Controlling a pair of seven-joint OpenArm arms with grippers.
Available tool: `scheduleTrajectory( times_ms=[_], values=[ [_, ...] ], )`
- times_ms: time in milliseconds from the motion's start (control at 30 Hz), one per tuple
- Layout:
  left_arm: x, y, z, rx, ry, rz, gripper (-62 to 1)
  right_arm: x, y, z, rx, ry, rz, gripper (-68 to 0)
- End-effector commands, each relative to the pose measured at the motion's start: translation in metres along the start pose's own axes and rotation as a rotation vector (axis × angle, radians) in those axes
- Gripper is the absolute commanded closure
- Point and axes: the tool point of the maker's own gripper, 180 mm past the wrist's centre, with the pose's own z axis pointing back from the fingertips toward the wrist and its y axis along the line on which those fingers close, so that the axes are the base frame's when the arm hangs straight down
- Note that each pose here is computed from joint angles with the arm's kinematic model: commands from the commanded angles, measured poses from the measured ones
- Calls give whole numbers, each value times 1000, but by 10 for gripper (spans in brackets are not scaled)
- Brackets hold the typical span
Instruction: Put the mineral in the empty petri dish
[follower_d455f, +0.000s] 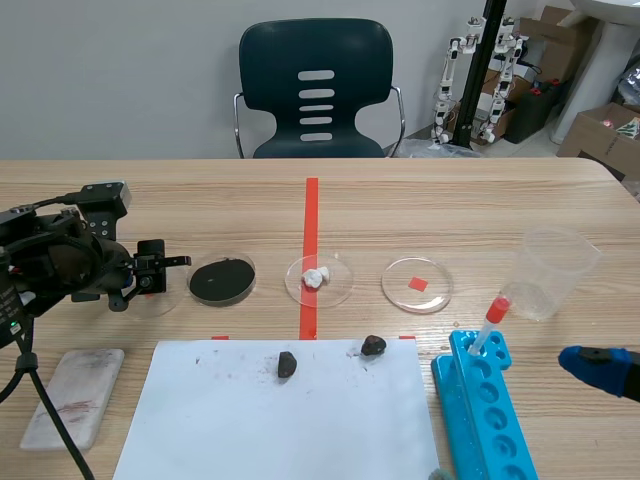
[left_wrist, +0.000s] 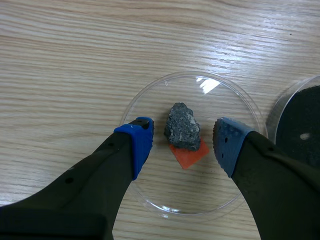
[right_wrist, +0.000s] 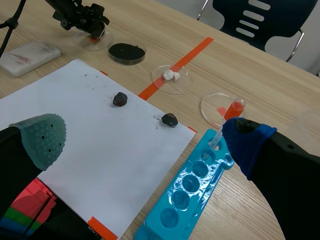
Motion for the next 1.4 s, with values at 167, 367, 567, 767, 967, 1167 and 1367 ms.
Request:
scheduleTrajectory(
  times_ms=[167,367,567,767,967,1167,1367],
  values=[
    [24,6,6,5,-58,-2,-306,8,-3,-1,-9,-29,4,-679],
    [27,1,15,-15,-111,-20,-499,8,-3,-1,-9,-30,4,-679],
    [29,-6,27,-39,-176,-43,-600,8,-3,-1,-9,-29,4,-679],
    [27,-9,29,-47,-192,-47,-623,8,-3,-1,-9,-29,4,-679],
    [28,-9,29,-46,-193,-49,-623,8,-3,-1,-9,-29,4,-679],
    [28,-9,29,-46,-193,-49,-623,8,-3,-1,-9,-29,4,-679],
    [31,-9,30,-47,-212,-49,-623,8,-3,-1,-9,-29,4,-679]
  ],
)
